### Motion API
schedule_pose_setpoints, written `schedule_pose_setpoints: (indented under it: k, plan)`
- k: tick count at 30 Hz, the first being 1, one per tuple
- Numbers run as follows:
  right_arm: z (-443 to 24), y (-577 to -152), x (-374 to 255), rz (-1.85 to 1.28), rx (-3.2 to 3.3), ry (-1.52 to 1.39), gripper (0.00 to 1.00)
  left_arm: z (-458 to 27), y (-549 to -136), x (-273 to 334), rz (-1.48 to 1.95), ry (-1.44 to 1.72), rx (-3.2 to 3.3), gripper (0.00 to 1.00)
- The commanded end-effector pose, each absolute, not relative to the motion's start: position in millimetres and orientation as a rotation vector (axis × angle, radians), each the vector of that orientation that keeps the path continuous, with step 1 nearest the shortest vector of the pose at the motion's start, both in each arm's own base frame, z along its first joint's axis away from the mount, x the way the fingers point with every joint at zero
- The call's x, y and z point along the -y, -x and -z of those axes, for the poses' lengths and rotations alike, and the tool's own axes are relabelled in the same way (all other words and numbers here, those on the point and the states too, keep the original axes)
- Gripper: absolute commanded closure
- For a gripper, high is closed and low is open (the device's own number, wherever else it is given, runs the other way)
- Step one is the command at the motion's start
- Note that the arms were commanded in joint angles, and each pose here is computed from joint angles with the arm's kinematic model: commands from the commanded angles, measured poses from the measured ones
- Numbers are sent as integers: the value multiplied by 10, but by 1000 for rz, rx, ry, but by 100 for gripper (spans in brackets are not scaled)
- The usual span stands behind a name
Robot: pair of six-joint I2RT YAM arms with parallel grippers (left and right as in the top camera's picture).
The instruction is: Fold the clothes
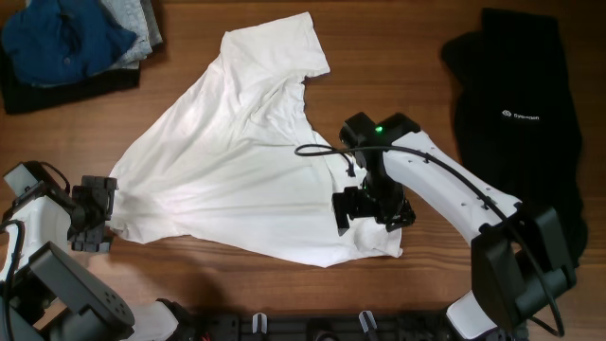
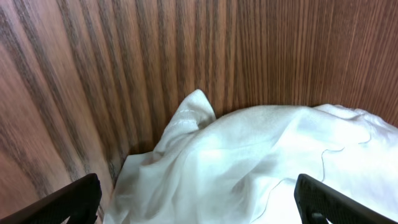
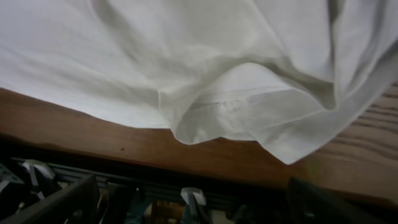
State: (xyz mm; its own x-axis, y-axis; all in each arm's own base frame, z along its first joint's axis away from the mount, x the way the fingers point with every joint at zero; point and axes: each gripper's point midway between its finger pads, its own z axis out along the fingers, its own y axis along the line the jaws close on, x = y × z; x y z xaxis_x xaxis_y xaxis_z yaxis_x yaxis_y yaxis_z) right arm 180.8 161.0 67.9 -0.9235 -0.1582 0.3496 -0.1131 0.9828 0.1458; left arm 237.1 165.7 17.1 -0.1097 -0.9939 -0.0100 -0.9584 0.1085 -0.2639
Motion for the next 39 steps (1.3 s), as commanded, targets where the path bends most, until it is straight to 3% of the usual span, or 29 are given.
schedule_pose_setpoints:
  k: [1, 16, 24, 39]
  plan:
    - [-672, -1746, -1760, 315, 2726, -279, 4, -245, -2423, -1665, 319, 1918, -2190, 0]
    - [-294, -1662, -1790, 393, 2737, -267, 12, -257, -2458, -1646, 350, 1908, -2186, 0]
    - [-254, -1655, -1782, 375, 2743, -177, 38, -261, -2472, -1660, 348, 1901, -2181, 0]
    - [-191, -1653, -1857, 368, 2751, -187, 43, -263, -2477, -1664, 348, 1899, -2179, 0]
